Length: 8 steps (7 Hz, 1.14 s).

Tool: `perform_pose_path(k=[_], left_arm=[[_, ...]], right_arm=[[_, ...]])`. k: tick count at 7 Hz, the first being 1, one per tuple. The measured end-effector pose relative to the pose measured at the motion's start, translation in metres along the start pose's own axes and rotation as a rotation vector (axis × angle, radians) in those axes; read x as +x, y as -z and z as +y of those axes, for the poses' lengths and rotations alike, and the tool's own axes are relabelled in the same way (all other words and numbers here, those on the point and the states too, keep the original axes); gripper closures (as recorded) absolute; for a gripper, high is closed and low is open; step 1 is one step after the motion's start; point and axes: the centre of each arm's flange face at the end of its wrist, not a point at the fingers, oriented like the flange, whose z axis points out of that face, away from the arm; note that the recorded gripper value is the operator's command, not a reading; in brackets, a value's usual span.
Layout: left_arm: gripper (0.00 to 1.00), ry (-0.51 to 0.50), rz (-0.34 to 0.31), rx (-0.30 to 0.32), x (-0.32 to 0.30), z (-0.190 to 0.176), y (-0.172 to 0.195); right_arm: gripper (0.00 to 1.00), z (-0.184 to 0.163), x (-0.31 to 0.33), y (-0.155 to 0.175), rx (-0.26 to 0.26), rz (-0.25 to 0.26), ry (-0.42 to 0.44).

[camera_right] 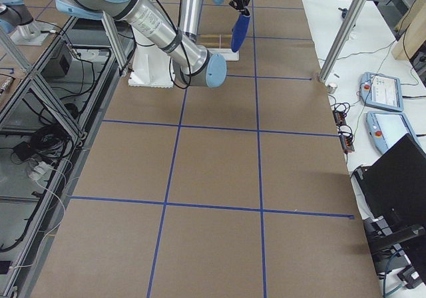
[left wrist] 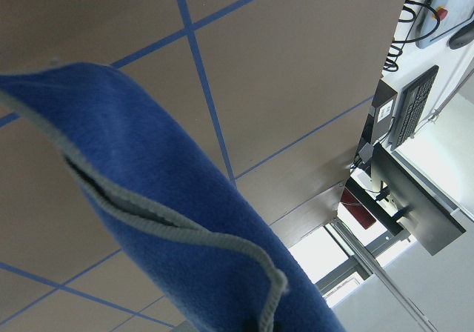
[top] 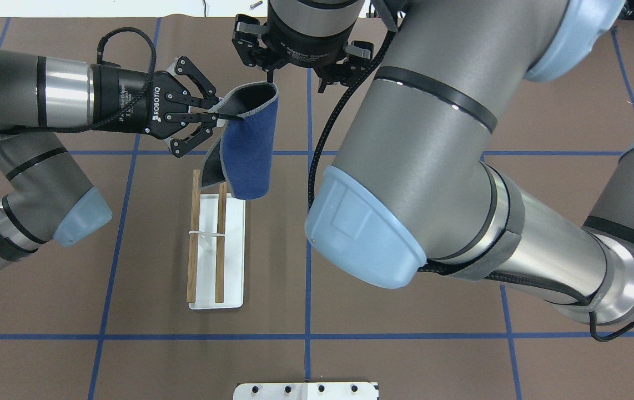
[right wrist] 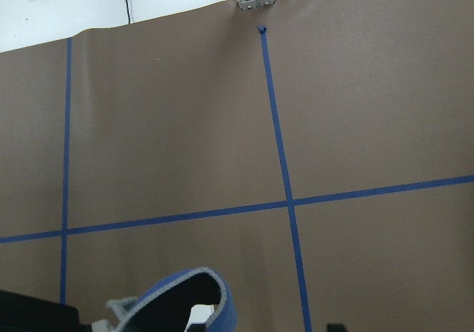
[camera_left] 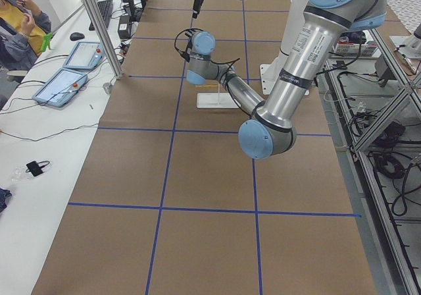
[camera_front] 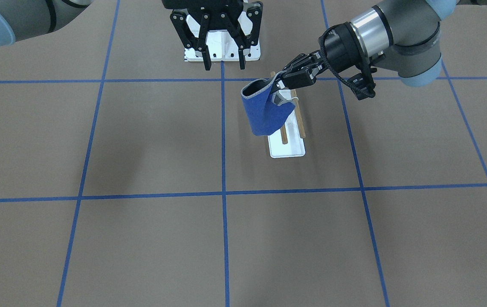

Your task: Hang towel on rack

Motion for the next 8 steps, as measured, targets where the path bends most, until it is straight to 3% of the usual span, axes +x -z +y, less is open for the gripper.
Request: perform_pose_path(k=[1, 2, 4, 5, 8], left_arm=[[1.00, -0.067, -0.001, -0.004, 0.000, 0.001, 0.000], [1.00, -0.205, -0.006, -0.012, -0.001, 0.002, 0.001], [1.00, -0.565, -0.048, -0.062, -0.012, 0.003, 0.000], [1.00, -0.697, -0.074, -0.089, -0.021, 0.002, -0.005], [1.00, -0.851, -0.144, -0.116, -0.060, -0.019, -0.011]], right_arm=[[0.00, 0.004, 0.014, -0.001, 0.001, -0.005, 0.005], [0.00, 0.009, 0.034, -0.002, 0.003, -0.007, 0.015], [0.00, 0.016, 0.067, -0.005, 0.007, -0.002, 0.053], [0.00, 0.015, 0.079, -0.008, 0.011, 0.003, 0.072], [0.00, 0.009, 0.121, -0.031, 0.030, -0.004, 0.090]])
